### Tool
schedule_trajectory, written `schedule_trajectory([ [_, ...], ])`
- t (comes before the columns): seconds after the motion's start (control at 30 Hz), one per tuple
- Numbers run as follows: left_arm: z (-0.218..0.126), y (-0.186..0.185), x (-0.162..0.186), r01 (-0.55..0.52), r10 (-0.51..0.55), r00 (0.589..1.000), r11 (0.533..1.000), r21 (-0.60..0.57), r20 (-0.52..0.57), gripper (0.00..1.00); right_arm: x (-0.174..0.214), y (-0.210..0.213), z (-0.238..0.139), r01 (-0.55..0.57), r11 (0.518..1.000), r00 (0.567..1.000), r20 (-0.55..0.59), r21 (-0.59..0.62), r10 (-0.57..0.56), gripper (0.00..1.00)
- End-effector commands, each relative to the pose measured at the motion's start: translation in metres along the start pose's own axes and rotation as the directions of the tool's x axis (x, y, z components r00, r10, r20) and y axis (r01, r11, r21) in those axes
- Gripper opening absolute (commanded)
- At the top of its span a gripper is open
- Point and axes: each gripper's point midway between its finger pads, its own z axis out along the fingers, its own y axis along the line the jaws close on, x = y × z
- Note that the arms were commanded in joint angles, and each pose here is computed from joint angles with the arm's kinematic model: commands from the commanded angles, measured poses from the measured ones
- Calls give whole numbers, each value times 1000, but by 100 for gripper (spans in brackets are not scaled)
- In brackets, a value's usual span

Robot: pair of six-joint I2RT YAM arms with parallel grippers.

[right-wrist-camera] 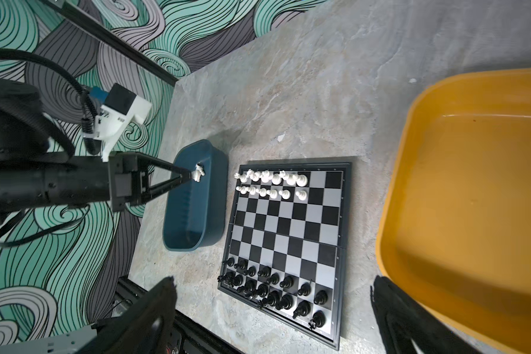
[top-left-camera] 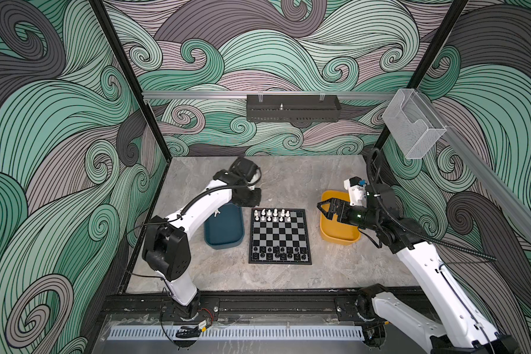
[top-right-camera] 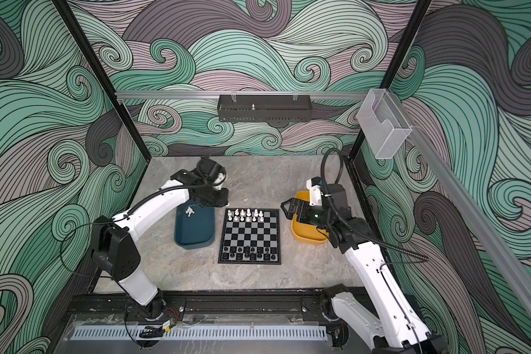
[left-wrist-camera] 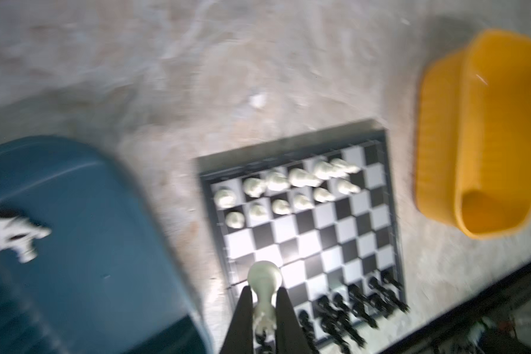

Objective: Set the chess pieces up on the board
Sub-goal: 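Carry the white pawn over the board's far corner with the left gripper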

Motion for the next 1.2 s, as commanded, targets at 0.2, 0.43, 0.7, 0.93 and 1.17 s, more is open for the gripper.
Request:
schedule_trajectory([
  [0.2, 58, -94, -17, -213, 217, 974, 974, 73, -61, 2, 28, -24, -28, -18, 995, 999, -33, 103, 22, 100],
  [0.43, 104, -116, -24, -290, 296, 949, 955, 68, -112, 2, 27, -20, -31, -8, 996, 999, -34, 93, 11, 100],
  [0.7, 145, -116, -13, -336, 339, 922, 941, 47, -187, 2, 26, -20, -30, 6, 996, 999, -43, 94, -2, 100],
  [0.93, 161, -114, -7, -369, 367, 908, 929, 27, -201, 3, 28, -22, -28, 6, 995, 999, -50, 100, -1, 100],
  [1.17, 171, -111, -8, -377, 371, 908, 926, 7, -195, 6, 28, -23, -28, 12, 995, 999, -50, 103, -7, 100],
])
